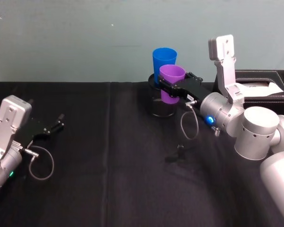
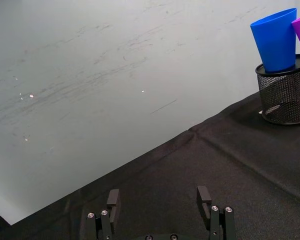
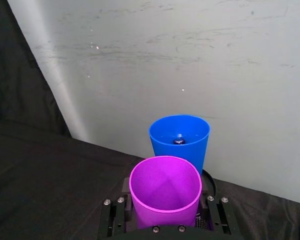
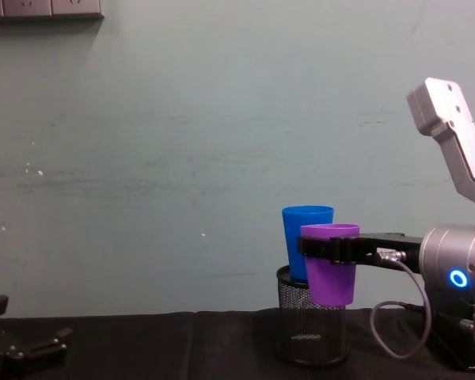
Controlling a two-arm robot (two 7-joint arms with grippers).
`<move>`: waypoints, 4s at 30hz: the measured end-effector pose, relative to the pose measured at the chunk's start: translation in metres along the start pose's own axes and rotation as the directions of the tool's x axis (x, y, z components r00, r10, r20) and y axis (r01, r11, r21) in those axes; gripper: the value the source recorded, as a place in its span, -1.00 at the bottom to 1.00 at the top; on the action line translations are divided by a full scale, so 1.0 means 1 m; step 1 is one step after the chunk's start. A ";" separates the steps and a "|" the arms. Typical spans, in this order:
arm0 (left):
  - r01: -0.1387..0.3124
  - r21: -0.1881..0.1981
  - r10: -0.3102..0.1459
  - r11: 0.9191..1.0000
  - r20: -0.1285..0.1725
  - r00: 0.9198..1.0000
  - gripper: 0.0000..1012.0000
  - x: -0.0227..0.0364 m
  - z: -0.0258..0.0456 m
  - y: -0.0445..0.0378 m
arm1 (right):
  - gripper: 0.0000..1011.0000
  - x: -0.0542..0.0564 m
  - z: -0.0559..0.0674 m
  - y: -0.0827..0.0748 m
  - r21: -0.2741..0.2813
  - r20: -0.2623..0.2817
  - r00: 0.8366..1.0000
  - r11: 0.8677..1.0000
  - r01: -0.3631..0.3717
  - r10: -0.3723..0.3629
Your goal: Pick up one cup with a gripper and tap it against the other cup.
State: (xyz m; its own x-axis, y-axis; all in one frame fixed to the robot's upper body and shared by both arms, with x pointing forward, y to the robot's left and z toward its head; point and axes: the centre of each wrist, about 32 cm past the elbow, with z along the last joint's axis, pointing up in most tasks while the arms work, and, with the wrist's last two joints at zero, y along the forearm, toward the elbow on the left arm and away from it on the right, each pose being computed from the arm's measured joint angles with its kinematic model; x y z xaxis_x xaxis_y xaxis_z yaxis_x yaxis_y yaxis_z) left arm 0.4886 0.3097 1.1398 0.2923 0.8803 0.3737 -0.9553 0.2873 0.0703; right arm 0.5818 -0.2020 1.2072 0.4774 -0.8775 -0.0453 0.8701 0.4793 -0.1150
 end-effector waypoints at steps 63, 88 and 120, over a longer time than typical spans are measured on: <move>0.000 0.000 0.000 1.000 0.000 1.000 0.98 0.0000 0.0000 0.0000 | 0.45 0.000 0.000 0.000 0.000 0.000 1.000 1.000 0.000 0.000; 0.000 0.000 0.000 1.000 0.000 1.000 0.98 0.0000 0.0000 0.0000 | 0.45 0.000 0.000 0.000 0.000 0.000 1.000 1.000 0.000 0.000; 0.000 0.000 0.000 1.000 0.000 1.000 0.98 0.0000 0.0000 0.0000 | 0.45 -0.024 -0.040 -0.055 -0.004 0.001 1.000 1.000 -0.027 0.027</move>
State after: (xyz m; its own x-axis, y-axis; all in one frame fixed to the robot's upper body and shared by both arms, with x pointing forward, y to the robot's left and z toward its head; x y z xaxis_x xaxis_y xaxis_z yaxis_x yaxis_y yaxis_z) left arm 0.4886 0.3097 1.1398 0.2923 0.8803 0.3737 -0.9552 0.2873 0.0703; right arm 0.5179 -0.2078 1.1748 0.5010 -0.8641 -0.0479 0.8562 0.5030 -0.1178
